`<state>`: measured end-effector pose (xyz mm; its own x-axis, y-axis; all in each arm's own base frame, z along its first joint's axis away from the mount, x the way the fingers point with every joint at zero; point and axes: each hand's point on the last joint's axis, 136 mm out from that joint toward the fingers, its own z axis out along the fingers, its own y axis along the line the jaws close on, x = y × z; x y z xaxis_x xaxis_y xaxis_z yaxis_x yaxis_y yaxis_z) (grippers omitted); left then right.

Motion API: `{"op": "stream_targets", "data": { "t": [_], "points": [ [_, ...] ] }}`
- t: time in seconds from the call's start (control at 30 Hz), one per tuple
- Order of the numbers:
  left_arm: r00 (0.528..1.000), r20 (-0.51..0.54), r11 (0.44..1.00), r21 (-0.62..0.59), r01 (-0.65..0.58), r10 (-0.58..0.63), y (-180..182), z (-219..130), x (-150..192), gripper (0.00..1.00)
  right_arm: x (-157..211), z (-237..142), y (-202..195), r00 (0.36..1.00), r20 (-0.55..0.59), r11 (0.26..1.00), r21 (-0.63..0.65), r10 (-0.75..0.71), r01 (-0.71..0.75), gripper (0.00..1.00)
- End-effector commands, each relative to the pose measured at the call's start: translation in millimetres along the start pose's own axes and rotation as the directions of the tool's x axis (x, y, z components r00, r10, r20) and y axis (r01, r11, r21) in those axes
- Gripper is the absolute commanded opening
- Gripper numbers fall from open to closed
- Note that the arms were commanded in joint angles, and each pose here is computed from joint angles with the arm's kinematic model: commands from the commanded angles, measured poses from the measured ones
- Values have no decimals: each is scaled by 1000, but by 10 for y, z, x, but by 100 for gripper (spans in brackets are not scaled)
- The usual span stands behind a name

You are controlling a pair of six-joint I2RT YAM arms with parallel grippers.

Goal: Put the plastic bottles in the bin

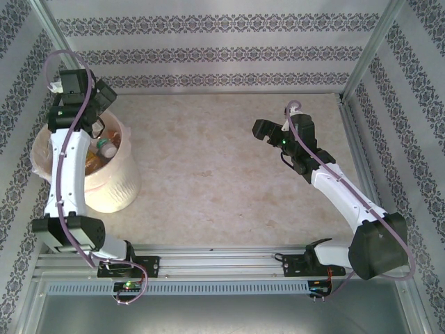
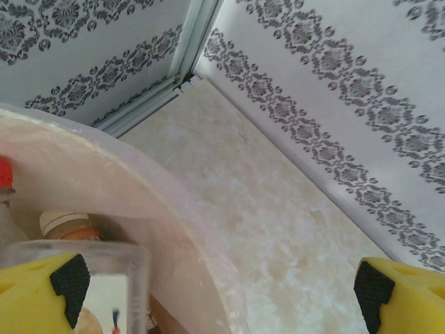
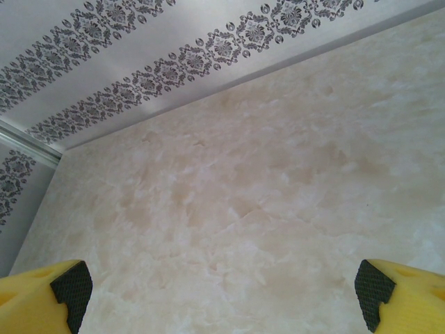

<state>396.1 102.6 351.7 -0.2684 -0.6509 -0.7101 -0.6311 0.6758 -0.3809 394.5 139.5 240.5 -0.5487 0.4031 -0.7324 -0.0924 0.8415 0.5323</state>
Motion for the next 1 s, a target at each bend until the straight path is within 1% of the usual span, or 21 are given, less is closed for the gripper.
{"op": "stream_targets", "data": {
  "t": [0.0, 0.1, 0.2, 0.27, 0.33, 0.4, 0.57, 0.63, 0.77, 0.87, 0.97],
  "points": [
    [995, -37, 995, -54, 89, -91, 277, 70, 98, 100, -10, -52, 52, 1000, 15, 1000, -13, 13, -13, 98],
    [986, -58, 986, -74, 150, -155, 461, 193, 126, 100, -19, -60, 49, 1000, 19, 1000, -11, 4, -4, 98],
    [988, -42, 981, -128, 143, -149, 575, 233, 81, 100, -20, -61, 35, 1000, 20, 1000, -6, 2, -1, 98],
    [988, -50, 981, -135, 141, -149, 589, 295, 71, 100, -17, -52, 38, 1000, 20, 1000, -7, 6, -6, 98],
    [987, -69, 984, -118, 134, -143, 528, 343, 63, 100, -12, -44, 38, 1000, 16, 1000, -9, 12, -12, 98],
    [988, -79, 990, -66, 127, -132, 400, 318, 10, 100, -1, -41, 40, 1000, 10, 1000, -9, 14, -14, 98],
    [995, -22, 993, 63, 97, -96, 112, 21, -199, 100, -20, -67, 29, 1000, 22, 1000, 0, 13, -13, 98],
    [999, -5, 991, 125, 55, -55, -60, -134, -235, 100, -31, -77, 30, 1000, 26, 1000, 1, 9, -9, 98],
    [998, 55, 985, 169, -33, 24, -288, -437, -249, 100, -47, -92, 36, 999, 32, 1000, 1, 10, -10, 98],
    [992, 96, 957, 271, -100, 76, -573, -663, -201, 100, -50, -103, 29, 999, 34, 1000, 6, 6, -6, 98],
    [971, 145, 893, 387, -231, 188, -991, -899, -27, 100, -70, -133, 7, 999, 47, 1000, 18, 3, -4, 98]
  ]
}}
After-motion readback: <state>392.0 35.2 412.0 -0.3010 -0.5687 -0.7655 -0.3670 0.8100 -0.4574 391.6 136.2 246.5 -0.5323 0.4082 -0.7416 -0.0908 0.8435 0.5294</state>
